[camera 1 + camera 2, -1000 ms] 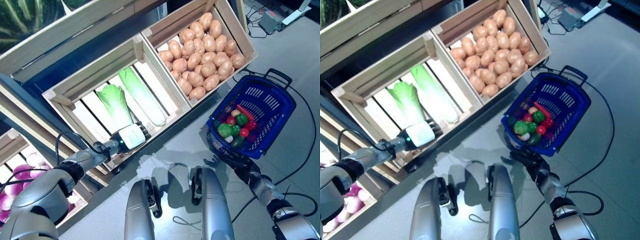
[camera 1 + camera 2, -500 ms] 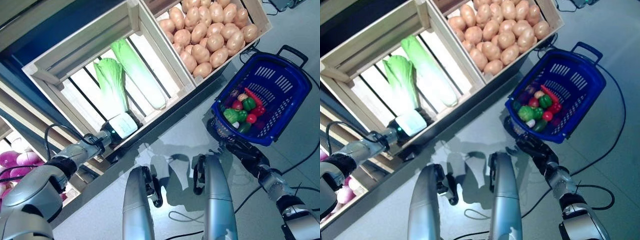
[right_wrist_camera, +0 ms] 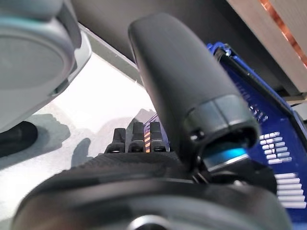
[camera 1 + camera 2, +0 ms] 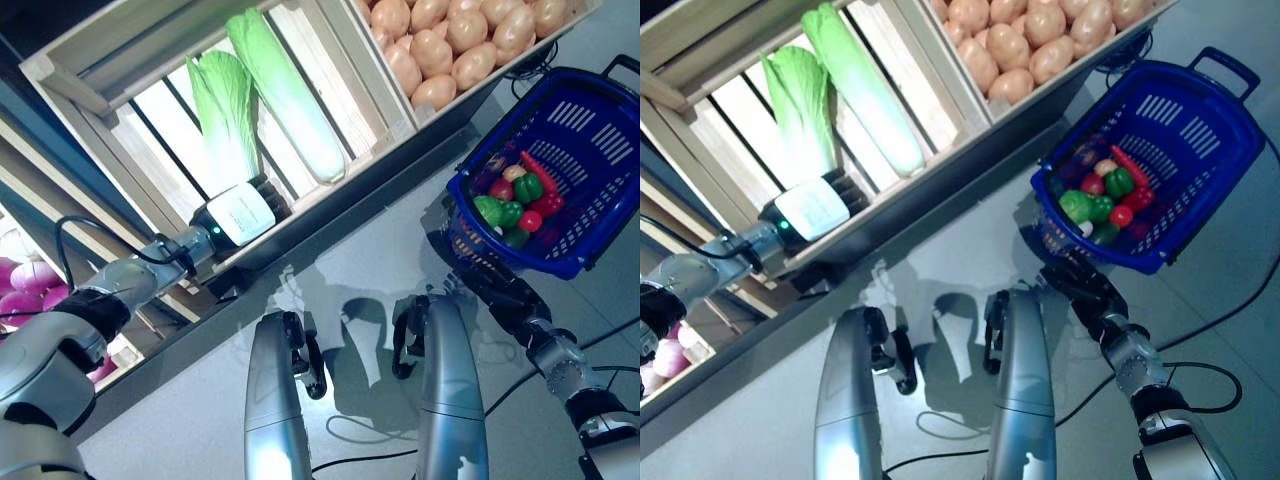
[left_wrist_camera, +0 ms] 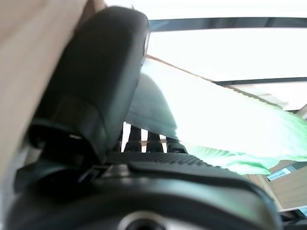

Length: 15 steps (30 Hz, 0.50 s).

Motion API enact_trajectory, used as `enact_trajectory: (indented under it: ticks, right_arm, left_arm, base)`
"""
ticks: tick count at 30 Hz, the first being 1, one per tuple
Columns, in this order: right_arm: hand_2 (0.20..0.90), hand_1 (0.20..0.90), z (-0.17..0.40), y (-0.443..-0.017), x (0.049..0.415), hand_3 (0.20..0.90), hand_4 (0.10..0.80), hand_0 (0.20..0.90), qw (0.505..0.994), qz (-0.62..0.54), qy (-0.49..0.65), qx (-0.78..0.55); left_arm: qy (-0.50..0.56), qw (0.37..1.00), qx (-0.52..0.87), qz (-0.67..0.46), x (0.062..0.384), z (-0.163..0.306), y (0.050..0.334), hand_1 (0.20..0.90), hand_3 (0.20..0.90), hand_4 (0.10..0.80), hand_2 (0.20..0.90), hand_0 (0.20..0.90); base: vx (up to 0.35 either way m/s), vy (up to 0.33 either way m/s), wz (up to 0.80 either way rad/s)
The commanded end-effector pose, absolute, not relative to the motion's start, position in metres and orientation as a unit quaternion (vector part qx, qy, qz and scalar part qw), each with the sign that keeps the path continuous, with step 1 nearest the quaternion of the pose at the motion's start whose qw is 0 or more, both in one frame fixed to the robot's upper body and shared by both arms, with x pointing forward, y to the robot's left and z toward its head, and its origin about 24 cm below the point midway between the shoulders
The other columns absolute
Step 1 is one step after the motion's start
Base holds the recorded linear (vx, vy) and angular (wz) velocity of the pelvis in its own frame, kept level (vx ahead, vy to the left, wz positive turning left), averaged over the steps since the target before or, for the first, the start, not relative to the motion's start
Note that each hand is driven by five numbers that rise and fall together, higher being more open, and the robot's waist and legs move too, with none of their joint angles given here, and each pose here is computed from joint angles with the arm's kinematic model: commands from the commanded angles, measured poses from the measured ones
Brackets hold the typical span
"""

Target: Put vegetables into the basket

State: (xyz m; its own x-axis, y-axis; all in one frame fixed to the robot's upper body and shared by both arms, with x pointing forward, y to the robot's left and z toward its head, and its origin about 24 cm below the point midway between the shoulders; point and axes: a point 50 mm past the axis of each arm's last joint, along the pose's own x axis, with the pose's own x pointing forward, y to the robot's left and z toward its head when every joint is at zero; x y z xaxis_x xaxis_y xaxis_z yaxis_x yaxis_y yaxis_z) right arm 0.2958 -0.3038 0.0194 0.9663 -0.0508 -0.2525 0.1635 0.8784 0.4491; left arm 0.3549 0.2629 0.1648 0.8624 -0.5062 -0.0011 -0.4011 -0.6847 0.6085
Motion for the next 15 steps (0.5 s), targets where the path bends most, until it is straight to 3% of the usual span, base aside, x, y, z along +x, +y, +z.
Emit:
enact_trajectory:
  ticks: [1, 2, 3, 15]
  right_arm:
    - [0.9, 0.9, 0.052, -0.333, 0.292, 0.9, 0.8, 0.9, 0.957, -0.093, 0.004, 0.274]
    - [0.9, 0.9, 0.051, -0.333, 0.29, 0.9, 0.8, 0.9, 0.957, -0.089, -0.001, 0.275]
    - [0.9, 0.9, 0.051, -0.333, 0.289, 0.9, 0.8, 0.9, 0.958, -0.087, -0.003, 0.275]
    - [0.9, 0.9, 0.068, -0.337, 0.295, 0.9, 0.8, 0.9, 0.956, -0.083, -0.047, 0.279]
  left_arm:
    - [-0.044, 0.236, 0.971, 0.002, 0.349, 0.199, 0.343, 0.9, 0.9, 0.8, 0.9, 0.9]
    - [-0.036, 0.239, 0.97, 0.001, 0.347, 0.201, 0.347, 0.451, 0.451, 0.5, 0.451, 0.451]
    - [-0.033, 0.244, 0.969, 0.0, 0.346, 0.203, 0.349, 0.3, 0.3, 0.4, 0.3, 0.3]
    - [-0.053, 0.244, 0.967, -0.05, 0.339, 0.204, 0.354, 0.3, 0.3, 0.4, 0.3, 0.3]
  base:
    - [0.015, 0.001, -0.04]
    - [0.026, 0.011, -0.12]
    - [0.034, 0.023, -0.23]
    - [0.01, -0.01, -0.01]
